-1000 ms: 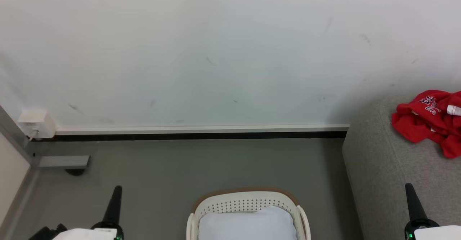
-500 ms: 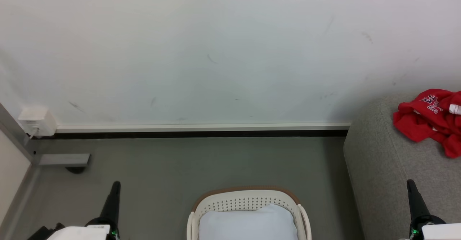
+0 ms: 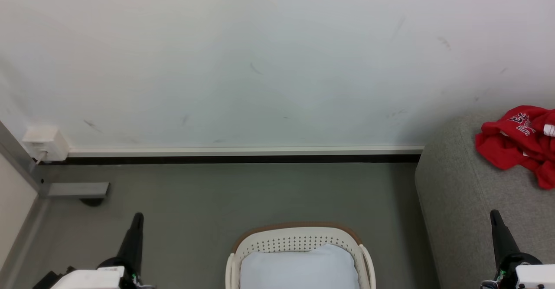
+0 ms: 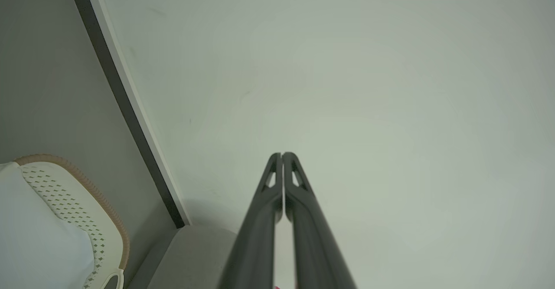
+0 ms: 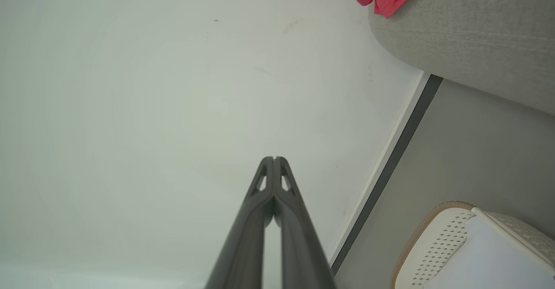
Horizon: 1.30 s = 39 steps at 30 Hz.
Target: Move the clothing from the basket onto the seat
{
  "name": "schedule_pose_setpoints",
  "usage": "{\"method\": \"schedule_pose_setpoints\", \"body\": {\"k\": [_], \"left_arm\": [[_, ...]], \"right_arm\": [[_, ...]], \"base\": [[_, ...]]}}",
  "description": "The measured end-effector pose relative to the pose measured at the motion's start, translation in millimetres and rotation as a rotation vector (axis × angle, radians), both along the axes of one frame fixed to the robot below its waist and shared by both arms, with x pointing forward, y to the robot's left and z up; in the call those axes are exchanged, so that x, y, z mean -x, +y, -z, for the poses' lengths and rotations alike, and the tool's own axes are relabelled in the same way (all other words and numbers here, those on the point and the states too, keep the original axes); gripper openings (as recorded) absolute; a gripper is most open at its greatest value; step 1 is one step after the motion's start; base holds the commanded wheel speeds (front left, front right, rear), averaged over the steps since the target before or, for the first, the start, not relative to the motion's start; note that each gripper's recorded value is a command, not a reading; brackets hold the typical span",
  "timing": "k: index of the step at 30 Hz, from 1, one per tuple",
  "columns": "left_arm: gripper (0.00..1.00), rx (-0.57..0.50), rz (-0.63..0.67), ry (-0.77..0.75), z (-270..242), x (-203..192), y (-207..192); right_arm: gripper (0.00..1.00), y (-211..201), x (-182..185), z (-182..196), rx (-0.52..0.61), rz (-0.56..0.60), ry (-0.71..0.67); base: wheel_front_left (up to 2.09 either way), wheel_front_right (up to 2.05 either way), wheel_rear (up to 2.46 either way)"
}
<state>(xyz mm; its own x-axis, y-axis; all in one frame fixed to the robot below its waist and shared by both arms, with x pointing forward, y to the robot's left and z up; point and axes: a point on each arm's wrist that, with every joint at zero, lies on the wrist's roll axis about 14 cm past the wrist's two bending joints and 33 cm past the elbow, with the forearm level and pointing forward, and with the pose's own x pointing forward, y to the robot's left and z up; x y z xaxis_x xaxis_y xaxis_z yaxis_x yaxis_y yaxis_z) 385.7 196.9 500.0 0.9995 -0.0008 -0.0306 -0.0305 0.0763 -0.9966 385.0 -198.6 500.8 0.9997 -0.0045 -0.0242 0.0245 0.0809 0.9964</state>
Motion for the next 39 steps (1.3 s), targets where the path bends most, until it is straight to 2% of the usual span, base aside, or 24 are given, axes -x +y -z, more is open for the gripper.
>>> {"method": "schedule_pose_setpoints", "body": {"k": [13, 39], "left_arm": [[0.0, 0.077, -0.002, -0.017, -3.5, -2.2, 2.1], [0.0, 0.077, -0.002, -0.018, -3.9, -2.3, 2.2]], "right_arm": [[0.0, 0.1, -2.5, -2.6, -0.089, -0.004, -0.013], [0.0, 0.0, -2.6, -3.0, -0.089, -0.004, -0.014]], "base": [[0.0, 0.0, 0.0], [0.0, 0.0, 0.0]]}}
